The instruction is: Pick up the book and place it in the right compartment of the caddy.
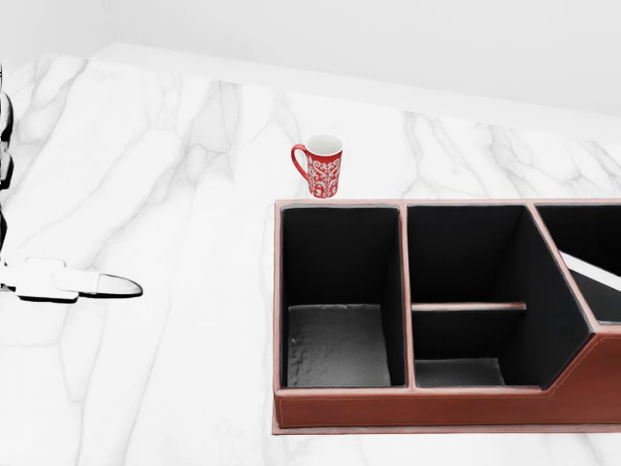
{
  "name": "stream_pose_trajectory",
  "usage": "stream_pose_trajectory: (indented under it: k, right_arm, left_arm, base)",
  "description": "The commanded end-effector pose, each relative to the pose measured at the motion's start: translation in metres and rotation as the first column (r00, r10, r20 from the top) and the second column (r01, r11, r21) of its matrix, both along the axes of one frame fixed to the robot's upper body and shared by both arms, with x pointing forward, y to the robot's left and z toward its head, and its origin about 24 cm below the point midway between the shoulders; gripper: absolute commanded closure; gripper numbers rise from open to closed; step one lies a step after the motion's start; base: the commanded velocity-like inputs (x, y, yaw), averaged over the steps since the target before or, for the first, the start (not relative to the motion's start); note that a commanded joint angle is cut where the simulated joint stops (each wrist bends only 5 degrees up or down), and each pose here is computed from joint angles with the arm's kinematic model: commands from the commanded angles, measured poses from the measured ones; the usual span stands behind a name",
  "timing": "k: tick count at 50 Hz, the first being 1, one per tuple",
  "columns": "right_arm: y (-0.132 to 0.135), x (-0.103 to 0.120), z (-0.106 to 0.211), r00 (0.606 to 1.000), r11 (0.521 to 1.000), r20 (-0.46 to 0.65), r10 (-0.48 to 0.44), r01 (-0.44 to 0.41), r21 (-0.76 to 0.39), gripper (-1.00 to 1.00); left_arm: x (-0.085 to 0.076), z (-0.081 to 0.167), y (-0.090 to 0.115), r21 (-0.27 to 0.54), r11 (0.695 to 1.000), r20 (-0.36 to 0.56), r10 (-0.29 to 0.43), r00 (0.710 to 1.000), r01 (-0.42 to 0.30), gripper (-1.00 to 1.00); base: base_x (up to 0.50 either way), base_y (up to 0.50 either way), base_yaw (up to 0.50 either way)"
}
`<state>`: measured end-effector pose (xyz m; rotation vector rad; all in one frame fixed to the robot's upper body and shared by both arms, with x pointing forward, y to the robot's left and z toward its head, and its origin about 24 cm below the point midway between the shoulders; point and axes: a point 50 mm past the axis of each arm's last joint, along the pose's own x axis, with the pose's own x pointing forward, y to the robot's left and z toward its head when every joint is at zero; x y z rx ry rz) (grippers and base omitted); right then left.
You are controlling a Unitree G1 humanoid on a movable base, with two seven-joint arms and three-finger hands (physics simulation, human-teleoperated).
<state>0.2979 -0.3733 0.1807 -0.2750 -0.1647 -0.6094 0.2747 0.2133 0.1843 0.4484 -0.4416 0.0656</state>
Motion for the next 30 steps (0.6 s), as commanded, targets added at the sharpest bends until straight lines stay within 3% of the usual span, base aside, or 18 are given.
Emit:
stream_pose_trajectory:
  k: [1,8,10,13,19,22,26,27,30]
  right_arm:
    - [0.025,-0.044,0.096,0.923,0.973,0.371,0.099,-0.012,-0.23,-1.0]
    - [0.045,-0.078,0.144,0.817,0.939,0.54,0.203,-0.006,-0.345,-1.0]
    - [0.052,-0.092,0.159,0.768,0.925,0.593,0.241,0.003,-0.38,-1.0]
    - [0.057,-0.104,0.169,0.727,0.915,0.631,0.27,0.01,-0.403,-1.0]
    - [0.069,-0.132,0.19,0.622,0.896,0.708,0.333,0.025,-0.443,-1.0]
    - [0.077,-0.148,0.2,0.561,0.884,0.741,0.369,0.035,-0.466,-1.0]
    - [0.084,-0.163,0.208,0.502,0.875,0.765,0.403,0.033,-0.482,-1.0]
    - [0.088,-0.173,0.213,0.465,0.867,0.778,0.423,0.041,-0.496,-1.0]
    - [0.093,-0.188,0.221,0.409,0.862,0.795,0.448,0.039,-0.506,-1.0]
  left_arm:
    - [-0.021,0.068,0.008,0.027,1.0,0.287,-0.017,0.958,0.01,-1.0]
    - [-0.043,0.105,0.013,0.02,1.0,0.464,-0.021,0.886,0.013,-1.0]
    - [-0.055,0.121,0.012,0.034,0.999,0.536,-0.036,0.843,0.021,-1.0]
    - [-0.066,0.13,0.011,0.045,0.999,0.589,-0.049,0.807,0.027,-1.0]
    - [-0.096,0.153,0.007,0.068,0.996,0.713,-0.09,0.695,0.059,-1.0]
    - [-0.112,0.168,0.007,0.076,0.995,0.78,-0.102,0.618,0.068,-1.0]
    - [-0.125,0.177,0.01,0.059,0.994,0.824,-0.102,0.557,0.096,-1.0]
    - [-0.131,0.18,0.011,0.067,0.992,0.837,-0.112,0.535,0.102,-1.0]
    - [-0.142,0.185,0.014,0.049,0.991,0.865,-0.105,0.491,0.126,-1.0]
  base:
    - [0.0,0.0,0.0]
    - [0.0,0.0,0.0]
    - [0.0,0.0,0.0]
    - [0.0,0.0,0.0]
    - [0.0,0.0,0.0]
    - [0.0,0.0,0.0]
    - [0.0,0.0,0.0]
    - [0.0,0.0,0.0]
    - [0.0,0.0,0.0]
